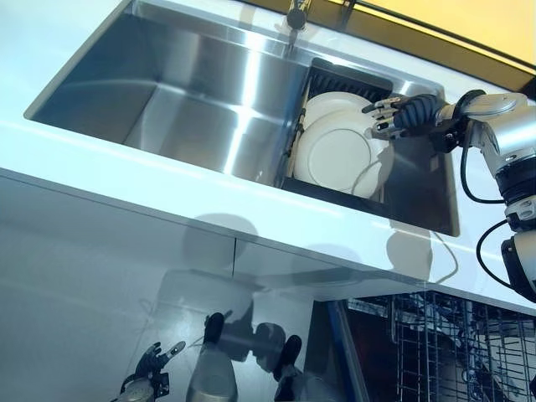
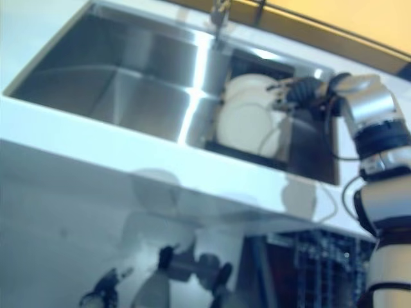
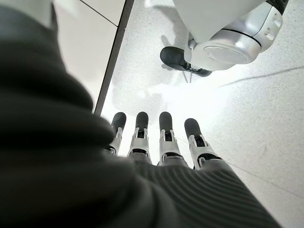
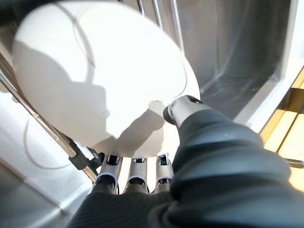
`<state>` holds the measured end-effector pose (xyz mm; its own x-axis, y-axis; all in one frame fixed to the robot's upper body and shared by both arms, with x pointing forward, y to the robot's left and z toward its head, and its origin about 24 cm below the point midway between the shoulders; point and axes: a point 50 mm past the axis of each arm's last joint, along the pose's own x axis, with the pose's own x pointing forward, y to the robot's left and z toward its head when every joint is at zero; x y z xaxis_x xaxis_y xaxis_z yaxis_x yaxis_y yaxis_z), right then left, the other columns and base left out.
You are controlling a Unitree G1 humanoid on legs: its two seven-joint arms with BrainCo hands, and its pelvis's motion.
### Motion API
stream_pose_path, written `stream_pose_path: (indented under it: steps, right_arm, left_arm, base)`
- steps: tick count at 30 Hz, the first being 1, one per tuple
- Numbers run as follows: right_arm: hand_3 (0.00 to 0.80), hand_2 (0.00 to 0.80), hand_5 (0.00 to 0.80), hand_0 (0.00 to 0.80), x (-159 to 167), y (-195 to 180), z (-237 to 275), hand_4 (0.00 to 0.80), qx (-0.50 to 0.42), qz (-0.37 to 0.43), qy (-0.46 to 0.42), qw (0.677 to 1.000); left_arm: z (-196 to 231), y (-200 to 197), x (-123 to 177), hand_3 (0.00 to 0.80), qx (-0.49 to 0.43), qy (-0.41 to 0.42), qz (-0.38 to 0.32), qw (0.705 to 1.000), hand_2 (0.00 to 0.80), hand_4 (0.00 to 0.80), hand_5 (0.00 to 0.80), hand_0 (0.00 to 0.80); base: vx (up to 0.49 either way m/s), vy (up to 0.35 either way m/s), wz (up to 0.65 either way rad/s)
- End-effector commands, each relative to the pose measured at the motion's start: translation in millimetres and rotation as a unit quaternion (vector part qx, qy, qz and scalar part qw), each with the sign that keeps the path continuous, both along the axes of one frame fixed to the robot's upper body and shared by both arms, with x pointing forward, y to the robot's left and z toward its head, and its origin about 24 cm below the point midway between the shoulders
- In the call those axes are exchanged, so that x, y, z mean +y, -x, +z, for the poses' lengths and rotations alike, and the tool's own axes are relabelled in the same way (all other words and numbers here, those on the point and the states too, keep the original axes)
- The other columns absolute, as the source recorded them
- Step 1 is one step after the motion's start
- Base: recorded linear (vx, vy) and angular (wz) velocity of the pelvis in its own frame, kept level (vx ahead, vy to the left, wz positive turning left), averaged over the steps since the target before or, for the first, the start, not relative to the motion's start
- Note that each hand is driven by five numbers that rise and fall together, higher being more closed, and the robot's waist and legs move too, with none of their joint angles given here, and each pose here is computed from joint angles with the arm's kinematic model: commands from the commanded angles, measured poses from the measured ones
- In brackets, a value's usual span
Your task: Take plates into dishwasher
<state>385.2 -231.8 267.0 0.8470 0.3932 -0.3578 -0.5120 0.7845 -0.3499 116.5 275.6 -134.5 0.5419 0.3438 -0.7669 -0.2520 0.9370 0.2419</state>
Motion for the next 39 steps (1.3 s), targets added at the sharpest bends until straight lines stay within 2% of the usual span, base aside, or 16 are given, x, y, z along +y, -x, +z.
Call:
stream_pose_path:
  steps: [1, 14, 18, 23, 24, 25, 26, 27, 31, 34, 39]
  right_arm:
    - [0.000, 0.000, 0.000, 0.000, 75.2, 15.1, -88.0, 0.000, 0.200, 0.193, -0.028, 0.960]
    - [0.000, 0.000, 0.000, 0.000, 81.6, 25.9, -106.4, 0.000, 0.251, 0.221, -0.038, 0.942]
    - [0.000, 0.000, 0.000, 0.000, 78.7, 27.9, -113.3, 0.000, 0.266, 0.216, -0.005, 0.940]
    - [0.000, 0.000, 0.000, 0.000, 56.8, 24.9, -118.4, 0.000, 0.273, 0.177, 0.078, 0.942]
    - [0.069, 0.069, 0.069, 0.069, 56.0, 24.4, -117.8, 0.069, 0.271, 0.176, 0.081, 0.943]
    - [0.104, 0.104, 0.104, 0.104, 55.9, 24.2, -117.5, 0.104, 0.270, 0.175, 0.082, 0.943]
    - [0.549, 0.549, 0.549, 0.549, 56.3, 20.0, -112.2, 0.549, 0.239, 0.165, 0.092, 0.953]
    - [0.800, 0.800, 0.800, 0.800, 55.8, 16.8, -108.2, 0.800, 0.216, 0.153, 0.100, 0.959]
    - [0.800, 0.800, 0.800, 0.800, 46.3, -2.3, -78.3, 0.800, 0.092, 0.087, 0.136, 0.982]
    - [0.800, 0.800, 0.800, 0.800, 41.9, -12.2, -50.5, 0.800, 0.018, 0.060, 0.153, 0.986]
    - [0.800, 0.800, 0.800, 0.800, 38.9, -21.8, -4.3, 0.800, -0.078, 0.008, 0.131, 0.988]
  left_arm:
    - [5.1, -2.2, 10.8, 0.000, -0.011, -0.023, -0.011, 1.000, 0.000, 0.000, 0.000, 0.000]
    - [4.6, 0.0, 11.5, 0.000, -0.013, -0.021, -0.005, 1.000, 0.000, 0.000, 0.000, 0.000]
    - [4.4, 0.2, 11.1, 0.000, -0.015, -0.022, -0.006, 1.000, 0.000, 0.000, 0.000, 0.000]
    - [4.9, -3.6, 9.1, 0.000, -0.020, -0.018, -0.004, 1.000, 0.000, 0.000, 0.000, 0.000]
    - [4.9, -3.8, 8.9, 0.000, -0.021, -0.018, -0.004, 1.000, 0.000, 0.000, 0.000, 0.000]
    - [4.9, -3.9, 8.8, 0.000, -0.021, -0.017, -0.004, 1.000, 0.000, 0.000, 0.000, 0.000]
    - [5.0, -5.2, 8.5, 0.000, -0.022, -0.017, -0.003, 1.000, 0.000, 0.000, 0.000, 0.000]
    - [5.3, -5.9, 8.8, 0.000, -0.022, -0.017, -0.003, 1.000, 0.000, 0.000, 0.000, 0.000]
    - [4.8, -8.0, 5.5, 0.000, -0.024, -0.018, -0.005, 1.000, 0.000, 0.000, 0.000, 0.000]
    - [3.5, -9.1, 0.9, 0.000, -0.023, -0.018, -0.009, 1.000, 0.000, 0.000, 0.000, 0.000]
    - [2.9, -10.7, -2.2, 0.000, -0.020, -0.018, -0.019, 0.999, 0.000, 0.000, 0.000, 0.000]
  base:
    - [0.000, 0.000, 0.00]
    - [0.000, 0.000, 0.00]
    - [0.000, 0.000, 0.00]
    - [0.000, 0.000, 0.00]
    - [0.000, 0.000, 0.00]
    - [0.000, 0.000, 0.00]
    - [0.000, 0.000, 0.00]
    - [0.000, 0.000, 0.00]
    - [0.000, 0.000, 0.00]
    - [0.000, 0.000, 0.00]
    - [0.000, 0.000, 0.00]
